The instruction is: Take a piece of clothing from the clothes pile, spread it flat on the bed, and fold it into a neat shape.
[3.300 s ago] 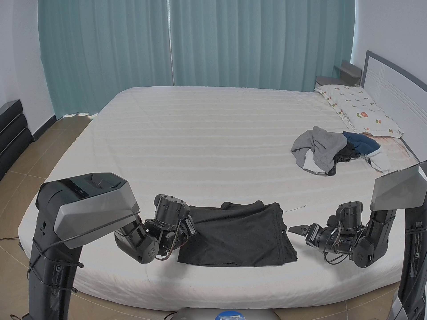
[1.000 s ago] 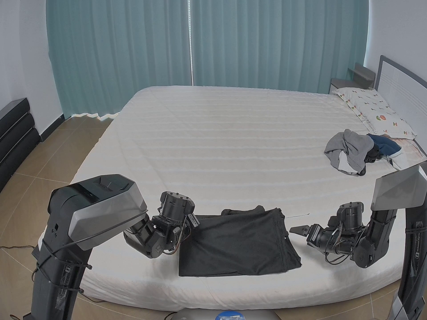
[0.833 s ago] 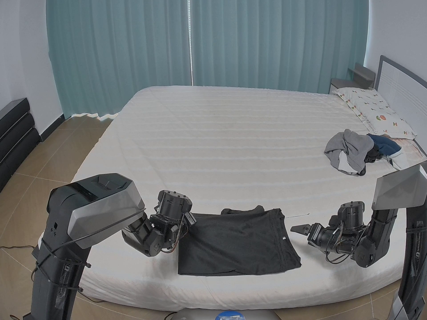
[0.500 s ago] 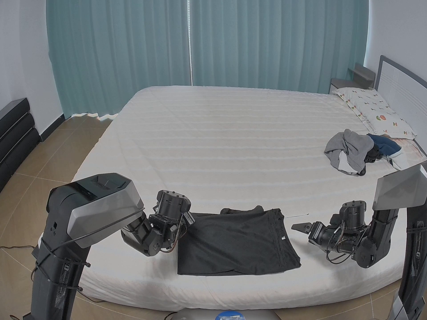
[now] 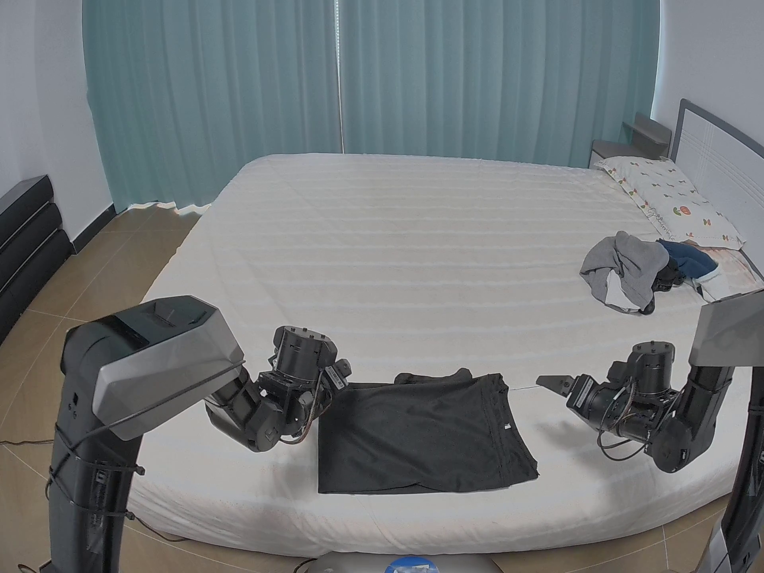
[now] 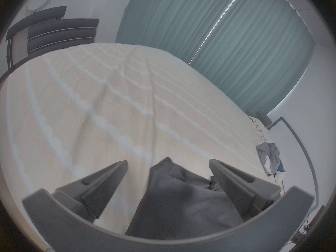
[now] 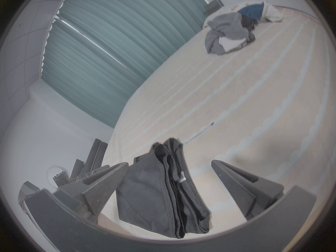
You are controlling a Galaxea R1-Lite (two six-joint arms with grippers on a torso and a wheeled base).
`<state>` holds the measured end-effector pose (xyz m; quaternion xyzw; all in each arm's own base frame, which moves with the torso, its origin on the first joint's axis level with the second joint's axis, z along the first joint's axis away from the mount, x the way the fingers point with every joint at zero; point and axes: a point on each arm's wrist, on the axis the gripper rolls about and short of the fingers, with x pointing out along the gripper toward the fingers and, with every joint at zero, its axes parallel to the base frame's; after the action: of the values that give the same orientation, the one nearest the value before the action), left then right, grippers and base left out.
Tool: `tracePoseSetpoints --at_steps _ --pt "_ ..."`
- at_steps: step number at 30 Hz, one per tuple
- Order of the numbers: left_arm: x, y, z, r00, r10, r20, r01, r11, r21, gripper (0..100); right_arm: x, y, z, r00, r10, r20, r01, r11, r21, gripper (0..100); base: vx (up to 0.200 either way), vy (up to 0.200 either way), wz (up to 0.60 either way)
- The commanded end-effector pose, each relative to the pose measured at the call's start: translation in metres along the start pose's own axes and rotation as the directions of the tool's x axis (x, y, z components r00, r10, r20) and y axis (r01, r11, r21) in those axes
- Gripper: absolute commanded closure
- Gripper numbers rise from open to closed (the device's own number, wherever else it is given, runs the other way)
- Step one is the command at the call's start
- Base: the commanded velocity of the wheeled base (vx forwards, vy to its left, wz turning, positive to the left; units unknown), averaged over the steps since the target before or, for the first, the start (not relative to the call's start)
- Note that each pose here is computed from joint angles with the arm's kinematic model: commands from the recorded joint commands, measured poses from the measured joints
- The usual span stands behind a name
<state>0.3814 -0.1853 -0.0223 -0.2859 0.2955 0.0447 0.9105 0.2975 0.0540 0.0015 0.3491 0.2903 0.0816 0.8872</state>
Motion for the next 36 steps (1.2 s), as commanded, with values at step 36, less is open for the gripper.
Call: tracePoseSetpoints --at_steps 36 --pt "-0.348 0.075 0.102 0.711 -0.137 0.690 -0.045 0.970 0.238 0 -0.297 0.055 -0.025 0.843 0.247 0.478 0.069 0.832 -0.550 0 0.000 0.000 0.00"
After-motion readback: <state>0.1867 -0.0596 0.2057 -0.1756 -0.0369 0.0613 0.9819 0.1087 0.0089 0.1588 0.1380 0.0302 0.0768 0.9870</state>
